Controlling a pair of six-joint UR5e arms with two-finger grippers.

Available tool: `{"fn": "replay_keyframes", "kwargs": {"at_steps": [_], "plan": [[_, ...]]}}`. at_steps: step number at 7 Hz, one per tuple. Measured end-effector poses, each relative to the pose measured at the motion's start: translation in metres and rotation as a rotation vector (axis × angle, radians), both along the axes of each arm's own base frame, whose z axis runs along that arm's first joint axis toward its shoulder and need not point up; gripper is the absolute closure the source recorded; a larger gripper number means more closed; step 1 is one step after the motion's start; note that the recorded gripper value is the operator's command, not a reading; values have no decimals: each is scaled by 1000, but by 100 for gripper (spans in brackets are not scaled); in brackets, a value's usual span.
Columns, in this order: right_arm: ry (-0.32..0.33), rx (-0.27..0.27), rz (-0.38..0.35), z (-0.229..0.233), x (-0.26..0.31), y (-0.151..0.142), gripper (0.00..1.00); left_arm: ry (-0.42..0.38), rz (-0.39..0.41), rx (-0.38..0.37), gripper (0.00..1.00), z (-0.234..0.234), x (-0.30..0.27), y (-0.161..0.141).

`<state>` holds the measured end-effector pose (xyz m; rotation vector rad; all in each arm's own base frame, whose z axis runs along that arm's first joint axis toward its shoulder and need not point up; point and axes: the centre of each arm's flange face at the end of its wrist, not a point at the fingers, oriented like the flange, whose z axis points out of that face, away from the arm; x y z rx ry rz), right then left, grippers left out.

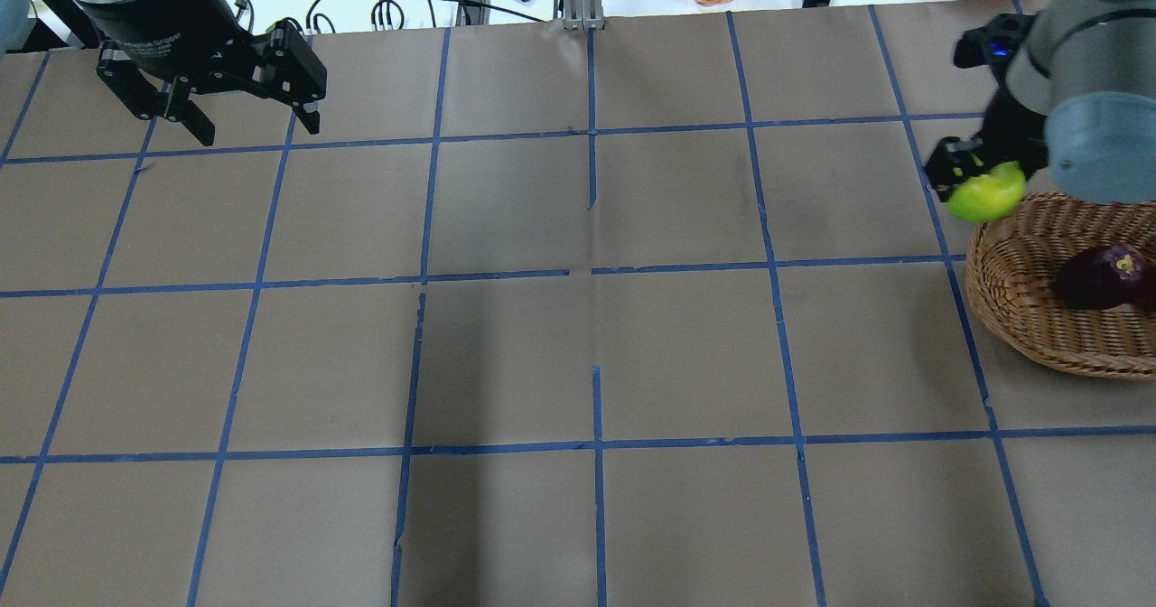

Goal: Put all apples into basket
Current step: 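Open the right gripper to drop the green apple into the basket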

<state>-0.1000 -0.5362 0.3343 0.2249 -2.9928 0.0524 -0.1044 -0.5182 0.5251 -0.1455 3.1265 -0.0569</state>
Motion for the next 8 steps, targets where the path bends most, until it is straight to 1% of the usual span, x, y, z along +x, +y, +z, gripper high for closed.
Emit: {"fn": "replay_keyframes", "kwargs": {"at_steps": [1, 2, 3, 4, 5, 6, 8], "plan": [[-32, 14, 19, -13, -50, 20, 58, 2, 5, 2, 0, 0, 0, 0], [-74, 8, 16, -33, -71, 36, 57, 4, 5, 5, 0, -2, -1, 0], [-83, -7, 30, -53, -74, 48, 54, 5, 5, 7, 0, -3, -1, 1], [-83, -11, 60, -74, -70, 60, 48, 5, 6, 7, 0, -3, -1, 1], [-81, -17, 86, -87, -65, 69, 20, 6, 7, 7, 0, -3, -1, 1], [-76, -27, 102, -93, -62, 72, 0, 7, 8, 6, 0, -3, -1, 2], [-68, -37, 113, -92, -63, 70, 0, 8, 9, 4, 0, -2, -1, 2]]}}
